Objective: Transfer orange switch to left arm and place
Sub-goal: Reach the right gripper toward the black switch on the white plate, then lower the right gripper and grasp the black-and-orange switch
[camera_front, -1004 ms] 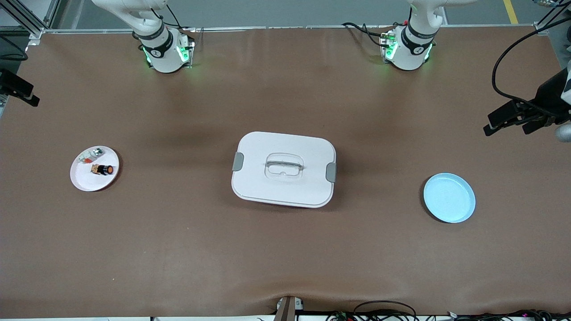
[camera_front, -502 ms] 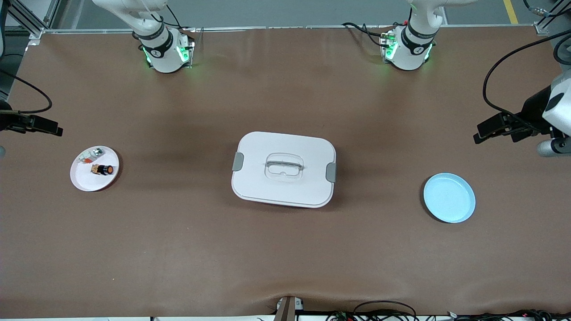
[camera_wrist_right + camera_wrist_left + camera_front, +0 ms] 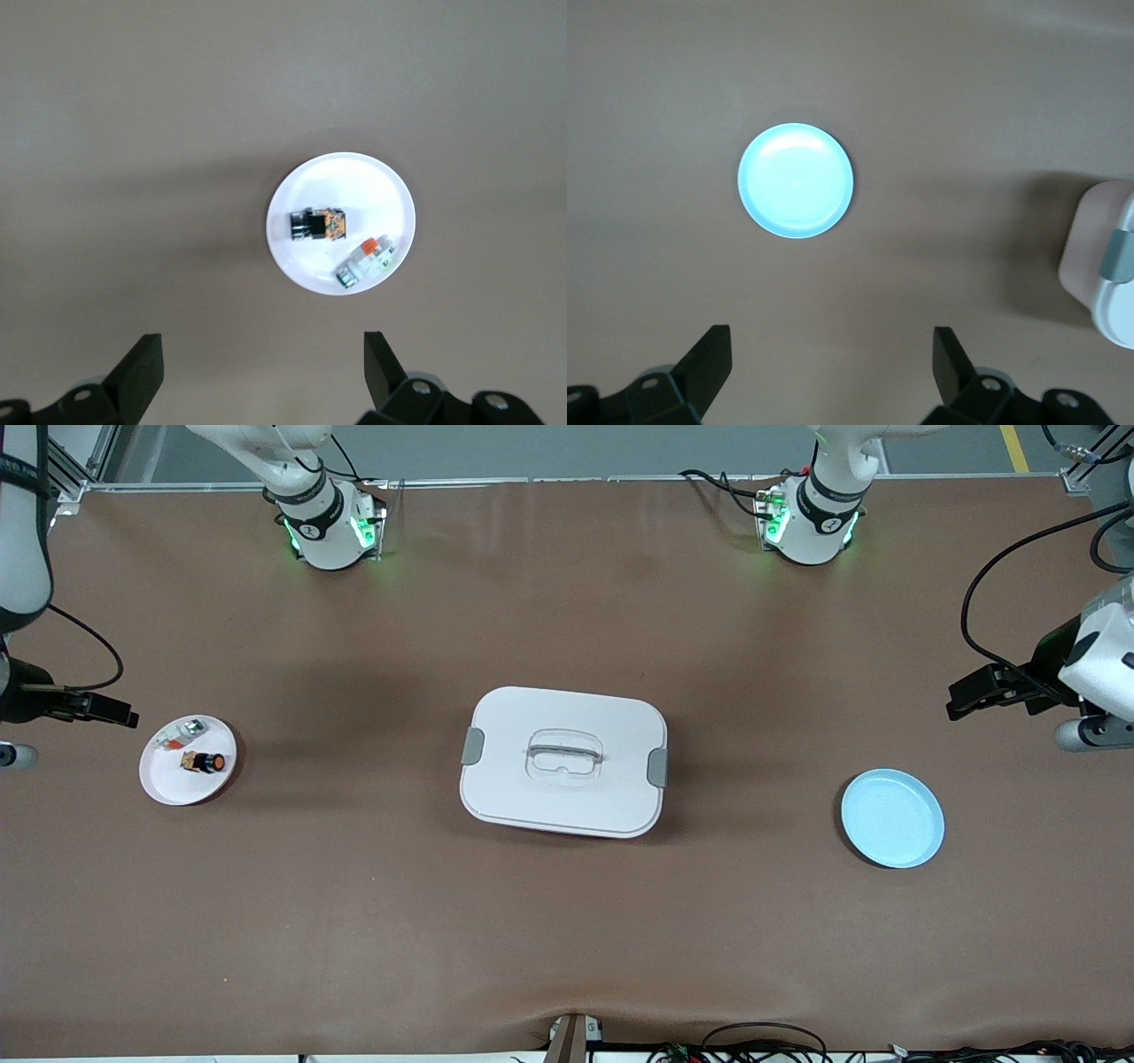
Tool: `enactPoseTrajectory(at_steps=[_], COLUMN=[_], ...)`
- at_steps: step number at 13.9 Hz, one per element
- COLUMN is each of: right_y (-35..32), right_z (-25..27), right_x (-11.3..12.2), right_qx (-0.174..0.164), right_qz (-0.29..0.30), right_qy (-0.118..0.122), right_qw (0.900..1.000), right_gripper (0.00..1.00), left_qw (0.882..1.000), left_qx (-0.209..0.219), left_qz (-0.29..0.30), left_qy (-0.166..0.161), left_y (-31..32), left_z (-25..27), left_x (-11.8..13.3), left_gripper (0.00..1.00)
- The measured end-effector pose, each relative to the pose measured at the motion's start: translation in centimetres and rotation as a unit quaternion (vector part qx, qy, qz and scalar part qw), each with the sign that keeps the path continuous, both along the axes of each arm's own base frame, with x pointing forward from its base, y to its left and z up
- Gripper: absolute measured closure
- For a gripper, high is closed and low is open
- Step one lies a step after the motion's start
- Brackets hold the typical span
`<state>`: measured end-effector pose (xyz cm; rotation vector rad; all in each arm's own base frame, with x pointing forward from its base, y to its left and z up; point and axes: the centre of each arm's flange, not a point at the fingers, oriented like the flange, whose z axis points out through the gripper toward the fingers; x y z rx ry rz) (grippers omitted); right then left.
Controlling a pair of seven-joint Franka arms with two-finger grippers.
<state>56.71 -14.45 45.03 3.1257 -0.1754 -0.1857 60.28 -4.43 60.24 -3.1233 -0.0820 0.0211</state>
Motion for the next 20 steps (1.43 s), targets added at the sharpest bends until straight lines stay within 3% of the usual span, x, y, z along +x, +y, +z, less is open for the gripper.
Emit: enactPoseTrajectory(at_steps=[8,12,16,20], right_y=[-3.9,-5.4,-5.9,-5.5], right_z=[-9.7,-14.1,-17.3,-20.2], right_x=[-2.4,-2.2,-2.2,-3.1], right_qx=[-0.012,-0.012,0.013,0.003], right_qz=[0.017,0.013,-0.013,-0.003], right_qy=[-0.051,-0.05,-0.048,-0.071], right_qw=[0.998,0.999,0.999,0.997], right_gripper=[0.0,0.0,0.0,0.0], left_qw=[1.0,1.0,1.0,1.0], left_qx=[0.005,0.003,0.002,0.002], left_qz=[0.003,0.003,0.004,0.004], left_qy=[0.005,0.005,0.004,0.004], left_y=[0.4,0.5,0.5,0.5], left_z=[-0.4,-0.4,-0.3,-0.2], left_x=[0.0,0.0,0.0,0.0], left_gripper=[0.0,0.0,0.0,0.0])
